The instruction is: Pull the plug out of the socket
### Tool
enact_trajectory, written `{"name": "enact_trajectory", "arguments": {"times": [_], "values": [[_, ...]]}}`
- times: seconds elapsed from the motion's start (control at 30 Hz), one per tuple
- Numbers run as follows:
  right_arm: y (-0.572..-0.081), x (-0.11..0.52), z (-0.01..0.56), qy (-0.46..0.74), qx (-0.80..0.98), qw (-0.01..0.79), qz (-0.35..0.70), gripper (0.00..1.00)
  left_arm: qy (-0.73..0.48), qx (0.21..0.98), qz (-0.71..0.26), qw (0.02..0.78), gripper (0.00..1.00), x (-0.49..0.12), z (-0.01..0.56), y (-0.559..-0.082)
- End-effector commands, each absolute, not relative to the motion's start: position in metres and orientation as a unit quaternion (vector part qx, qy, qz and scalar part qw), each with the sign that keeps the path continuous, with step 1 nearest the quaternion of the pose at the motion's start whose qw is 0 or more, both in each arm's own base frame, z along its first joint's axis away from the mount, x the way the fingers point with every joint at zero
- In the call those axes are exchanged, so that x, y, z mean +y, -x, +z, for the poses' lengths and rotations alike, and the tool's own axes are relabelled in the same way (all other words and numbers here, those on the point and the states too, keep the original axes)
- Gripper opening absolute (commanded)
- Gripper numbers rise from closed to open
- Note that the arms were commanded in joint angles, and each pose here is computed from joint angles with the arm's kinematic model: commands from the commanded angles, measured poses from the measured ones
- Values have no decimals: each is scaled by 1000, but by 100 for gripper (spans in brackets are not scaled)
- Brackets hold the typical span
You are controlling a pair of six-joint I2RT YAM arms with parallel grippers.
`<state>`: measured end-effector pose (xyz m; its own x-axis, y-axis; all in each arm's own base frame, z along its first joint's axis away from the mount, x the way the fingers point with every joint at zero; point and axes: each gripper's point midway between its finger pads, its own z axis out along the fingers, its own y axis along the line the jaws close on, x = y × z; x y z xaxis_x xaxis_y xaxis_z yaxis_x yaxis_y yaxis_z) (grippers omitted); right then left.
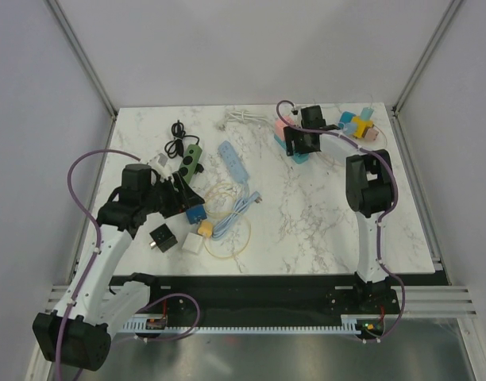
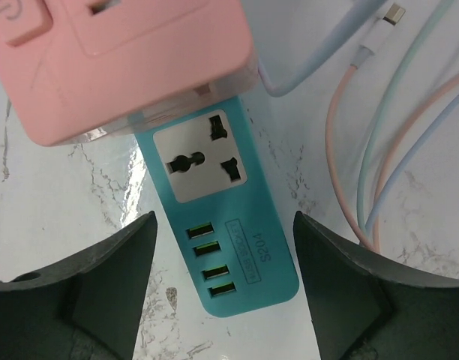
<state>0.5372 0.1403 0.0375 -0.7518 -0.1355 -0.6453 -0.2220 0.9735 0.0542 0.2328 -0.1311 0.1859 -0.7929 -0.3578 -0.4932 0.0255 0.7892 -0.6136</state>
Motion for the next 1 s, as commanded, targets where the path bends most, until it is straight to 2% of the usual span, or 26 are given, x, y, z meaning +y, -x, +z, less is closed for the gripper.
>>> {"name": "enact_trajectory", "arguments": {"times": [0.0, 0.1, 0.13, 0.17, 0.2, 0.27, 0.47, 0.5, 0.53, 0.63, 0.73, 0.97], "values": [[-546, 144, 44, 110, 927, 351, 67, 80, 62, 887, -330, 317, 69, -138, 192, -234], [-540, 144, 41, 107, 930, 345, 69, 66, 59, 886, -336, 315, 69, -140, 193, -234], [-538, 142, 40, 103, 931, 343, 69, 54, 60, 886, -338, 313, 68, -140, 192, -234], [-533, 145, 44, 102, 931, 343, 70, 47, 58, 885, -343, 311, 68, -142, 192, -234], [-530, 146, 45, 98, 932, 342, 73, 35, 56, 882, -347, 313, 68, -143, 194, -235], [-518, 156, 53, 104, 931, 343, 75, 28, 51, 880, -361, 303, 68, -149, 192, -235], [-462, 179, 64, 107, 935, 334, 61, 15, 29, 884, -383, 266, 68, -165, 178, -240], [-454, 179, 63, 102, 936, 331, 55, 8, 26, 885, -383, 264, 68, -167, 178, -241], [-436, 175, 59, 90, 941, 322, 49, 5, 25, 883, -384, 267, 68, -169, 180, -243], [-396, 175, 50, 84, 946, 311, 30, 0, 23, 887, -380, 260, 68, -177, 179, -246], [-358, 168, 45, 71, 947, 314, 13, 0, 17, 897, -368, 246, 70, -194, 176, -248], [-288, 165, 39, 36, 946, 312, 77, 1, -12, 911, -348, 220, 72, -254, 171, -252]]}}
